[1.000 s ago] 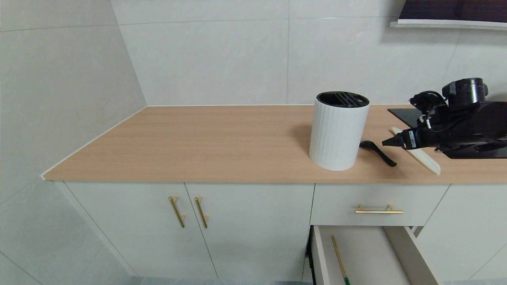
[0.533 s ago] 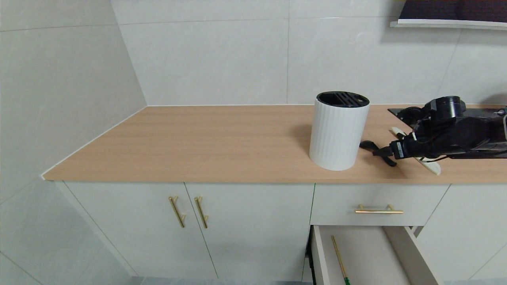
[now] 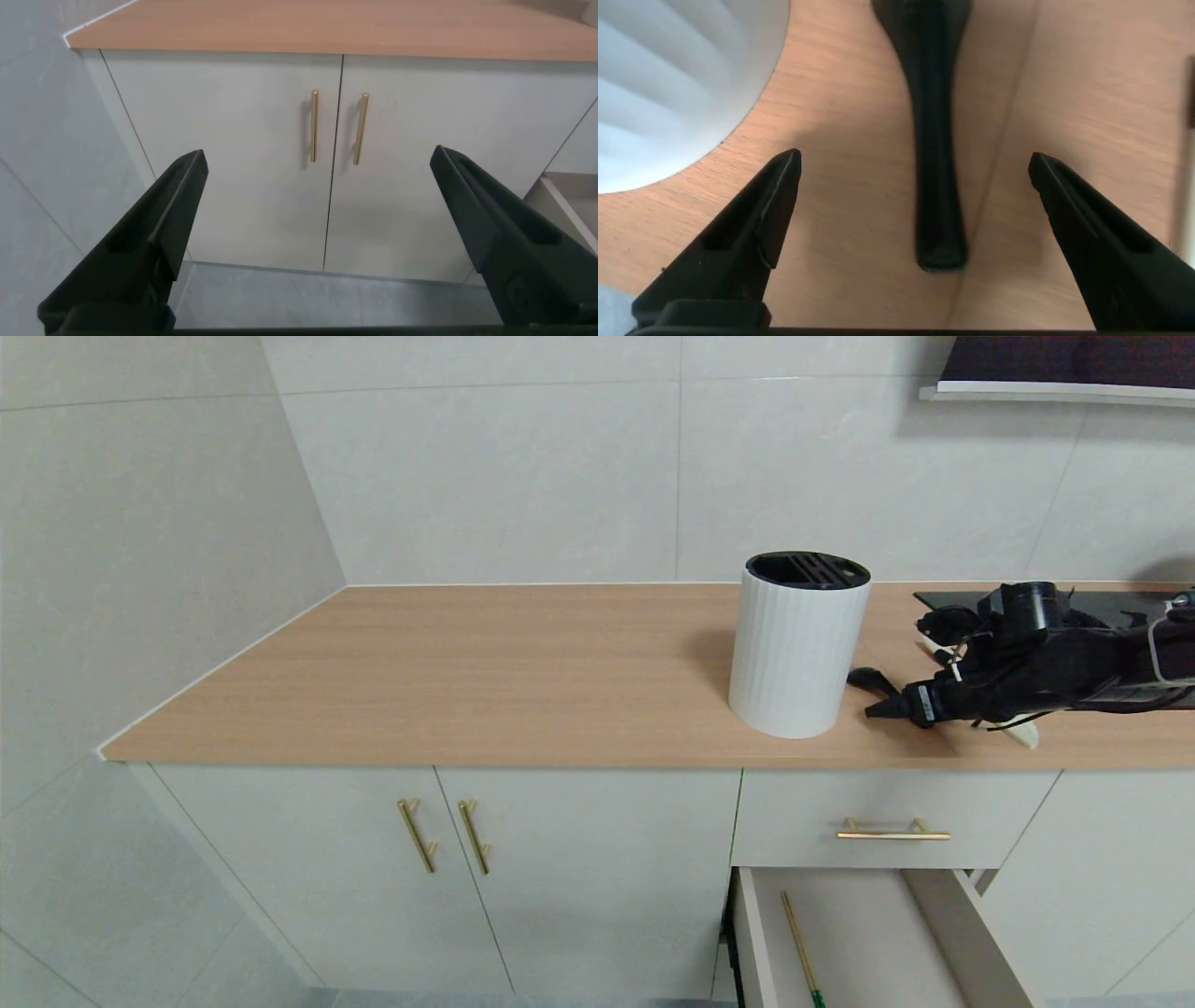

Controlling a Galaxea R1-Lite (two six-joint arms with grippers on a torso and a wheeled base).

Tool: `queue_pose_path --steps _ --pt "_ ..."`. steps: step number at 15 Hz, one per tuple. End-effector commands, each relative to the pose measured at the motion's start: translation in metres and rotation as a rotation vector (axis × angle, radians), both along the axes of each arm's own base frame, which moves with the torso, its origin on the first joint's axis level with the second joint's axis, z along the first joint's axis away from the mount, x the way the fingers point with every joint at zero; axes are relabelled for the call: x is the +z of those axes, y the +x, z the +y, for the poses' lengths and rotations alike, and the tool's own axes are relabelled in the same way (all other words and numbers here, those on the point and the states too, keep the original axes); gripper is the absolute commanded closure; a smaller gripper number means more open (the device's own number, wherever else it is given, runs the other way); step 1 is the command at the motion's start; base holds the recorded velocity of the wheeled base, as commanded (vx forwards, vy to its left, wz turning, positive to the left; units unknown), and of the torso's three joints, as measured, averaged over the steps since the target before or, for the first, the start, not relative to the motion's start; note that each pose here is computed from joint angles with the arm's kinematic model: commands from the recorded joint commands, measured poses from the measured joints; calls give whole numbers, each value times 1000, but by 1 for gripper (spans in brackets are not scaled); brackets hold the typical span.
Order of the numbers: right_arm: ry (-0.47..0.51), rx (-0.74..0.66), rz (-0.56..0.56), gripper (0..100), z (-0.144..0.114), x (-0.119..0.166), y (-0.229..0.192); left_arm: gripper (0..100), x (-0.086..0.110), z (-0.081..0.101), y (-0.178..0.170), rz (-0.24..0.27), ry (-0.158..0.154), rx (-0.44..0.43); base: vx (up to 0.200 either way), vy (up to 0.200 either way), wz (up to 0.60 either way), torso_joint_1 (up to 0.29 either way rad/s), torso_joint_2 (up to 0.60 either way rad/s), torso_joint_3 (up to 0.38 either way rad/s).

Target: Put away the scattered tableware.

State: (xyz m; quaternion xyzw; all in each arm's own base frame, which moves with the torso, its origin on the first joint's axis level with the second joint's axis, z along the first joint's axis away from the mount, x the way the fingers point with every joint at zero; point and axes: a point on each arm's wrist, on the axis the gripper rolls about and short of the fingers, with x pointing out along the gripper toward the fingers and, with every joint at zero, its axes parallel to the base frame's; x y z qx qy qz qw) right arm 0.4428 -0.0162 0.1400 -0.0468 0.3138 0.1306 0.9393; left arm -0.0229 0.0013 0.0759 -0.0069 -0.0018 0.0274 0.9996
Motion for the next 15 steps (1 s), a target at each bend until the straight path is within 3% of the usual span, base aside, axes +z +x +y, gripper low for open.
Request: queue_pose_path --steps 1,2,7,11,12,15 --pt "-1 4 9 0 2 -4 1 0 0 0 0 0 0 0 0 0 0 0 0 0" --pt "-1 4 17 100 2 -8 2 0 0 0 0 0 0 0 0 0 0 0 0 0" --pt "-4 13 34 100 8 -15 5 0 0 0 0 0 0 0 0 0 0 0 0 0" --pt "-6 10 12 100 8 -6 3 0 0 0 0 0 0 0 0 0 0 0 0 0" --pt "-9 -23 -20 100 6 16 -7 0 0 0 0 0 0 0 0 0 0 0 0 0" --pt "108 -164 -11 100 8 69 -59 0 0 0 0 0 0 0 0 0 0 0 0 0"
